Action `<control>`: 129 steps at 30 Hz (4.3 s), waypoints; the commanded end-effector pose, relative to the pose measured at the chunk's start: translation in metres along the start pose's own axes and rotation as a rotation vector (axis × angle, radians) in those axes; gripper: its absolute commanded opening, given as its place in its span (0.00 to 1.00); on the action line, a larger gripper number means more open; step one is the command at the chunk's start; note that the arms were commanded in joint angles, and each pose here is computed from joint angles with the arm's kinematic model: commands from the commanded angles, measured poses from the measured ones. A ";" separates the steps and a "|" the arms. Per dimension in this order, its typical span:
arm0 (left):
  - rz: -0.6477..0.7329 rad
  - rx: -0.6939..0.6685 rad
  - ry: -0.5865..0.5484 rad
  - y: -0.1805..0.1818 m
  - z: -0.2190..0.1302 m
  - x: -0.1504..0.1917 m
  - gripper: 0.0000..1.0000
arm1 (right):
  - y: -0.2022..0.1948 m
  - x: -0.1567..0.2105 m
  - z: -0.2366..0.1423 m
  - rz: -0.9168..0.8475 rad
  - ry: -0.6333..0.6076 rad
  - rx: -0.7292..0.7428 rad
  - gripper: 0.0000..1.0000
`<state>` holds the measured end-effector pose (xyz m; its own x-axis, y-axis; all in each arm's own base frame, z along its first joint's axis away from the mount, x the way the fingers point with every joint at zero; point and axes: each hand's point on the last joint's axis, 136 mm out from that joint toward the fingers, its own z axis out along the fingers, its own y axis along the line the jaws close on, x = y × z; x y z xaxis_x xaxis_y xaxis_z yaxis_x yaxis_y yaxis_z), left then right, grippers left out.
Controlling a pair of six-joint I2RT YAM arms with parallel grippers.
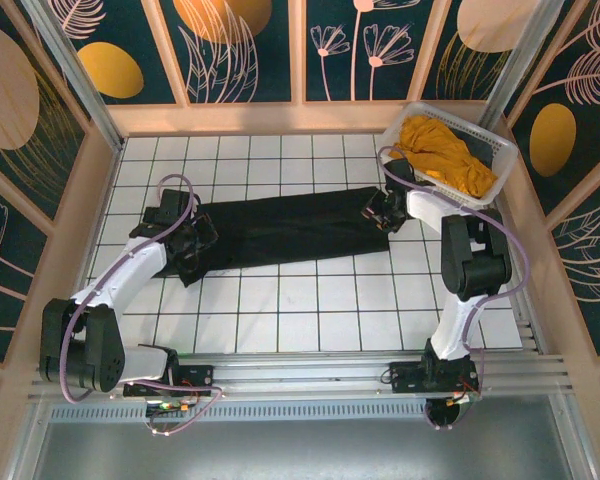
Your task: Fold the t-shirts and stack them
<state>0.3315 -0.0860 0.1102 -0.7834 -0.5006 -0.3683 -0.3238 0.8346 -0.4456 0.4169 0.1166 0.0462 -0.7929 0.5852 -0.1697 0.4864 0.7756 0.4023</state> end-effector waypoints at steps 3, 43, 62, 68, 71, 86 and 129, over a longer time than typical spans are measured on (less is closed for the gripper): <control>-0.016 0.009 0.026 0.004 -0.006 0.013 0.00 | -0.012 -0.011 0.000 0.083 -0.025 0.038 0.43; 0.457 -0.335 0.053 0.012 0.061 0.042 0.16 | 0.016 -0.039 0.006 0.095 -0.045 -0.028 0.00; 0.349 -0.365 -0.110 0.009 -0.016 0.013 0.00 | 0.031 -0.053 -0.027 0.034 -0.088 -0.030 0.00; 0.337 -0.355 0.000 0.028 0.000 0.045 0.00 | -0.002 -0.032 -0.009 0.047 -0.054 0.037 0.00; 0.345 -0.347 0.048 0.033 0.008 0.057 0.00 | -0.017 -0.021 0.005 0.055 -0.013 0.061 0.00; 0.304 -0.260 0.027 -0.008 -0.021 0.036 0.38 | 0.016 -0.035 -0.036 -0.065 -0.149 0.052 0.28; -0.180 -0.176 0.029 0.112 0.037 -0.023 0.41 | 0.037 0.016 0.045 -0.272 0.122 -0.069 0.38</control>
<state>0.3216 0.0148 0.0381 -0.7007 -0.6687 -0.2488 -0.5965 0.7404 -0.3099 0.4535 0.1609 0.0303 -0.9041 0.3597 -0.2308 0.2354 0.8699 0.4334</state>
